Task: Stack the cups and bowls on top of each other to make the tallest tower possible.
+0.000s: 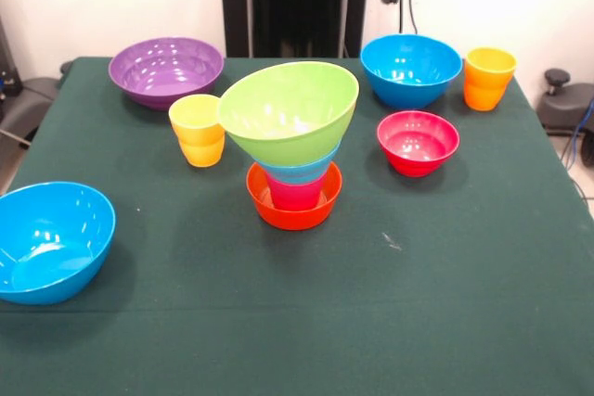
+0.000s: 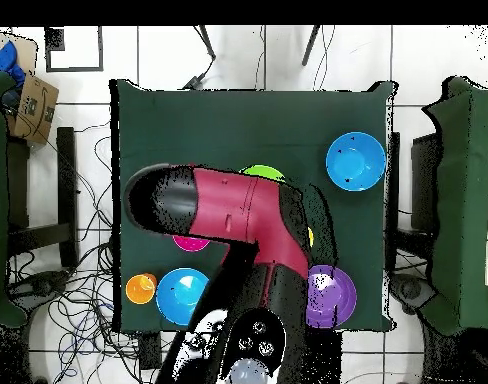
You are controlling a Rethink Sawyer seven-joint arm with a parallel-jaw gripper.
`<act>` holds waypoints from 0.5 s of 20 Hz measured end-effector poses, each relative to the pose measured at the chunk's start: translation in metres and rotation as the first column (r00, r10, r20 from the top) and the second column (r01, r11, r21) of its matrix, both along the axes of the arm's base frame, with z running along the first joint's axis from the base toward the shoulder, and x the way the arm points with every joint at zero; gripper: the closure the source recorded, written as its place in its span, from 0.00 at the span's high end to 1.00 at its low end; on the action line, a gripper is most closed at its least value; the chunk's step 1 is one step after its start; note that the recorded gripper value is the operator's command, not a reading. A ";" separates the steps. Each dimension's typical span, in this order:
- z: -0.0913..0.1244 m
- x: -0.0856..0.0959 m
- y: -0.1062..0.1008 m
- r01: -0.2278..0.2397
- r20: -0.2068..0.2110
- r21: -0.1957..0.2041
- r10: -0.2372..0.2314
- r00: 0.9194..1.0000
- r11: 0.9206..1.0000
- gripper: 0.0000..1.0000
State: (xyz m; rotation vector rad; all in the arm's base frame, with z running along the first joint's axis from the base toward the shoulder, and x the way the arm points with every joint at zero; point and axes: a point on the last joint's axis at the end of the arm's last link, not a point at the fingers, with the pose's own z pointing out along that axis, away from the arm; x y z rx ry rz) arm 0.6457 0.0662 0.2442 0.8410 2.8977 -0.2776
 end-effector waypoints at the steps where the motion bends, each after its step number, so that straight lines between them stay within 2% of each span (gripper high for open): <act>1: 0.001 -0.004 0.002 0.002 -0.002 0.005 -0.002 1.000 1.000 1.00; 7: 0.004 -0.025 0.012 0.015 -0.009 0.022 -0.015 1.000 1.000 1.00; 10: -0.005 -0.036 0.018 0.025 0.009 0.022 -0.025 1.000 0.999 1.00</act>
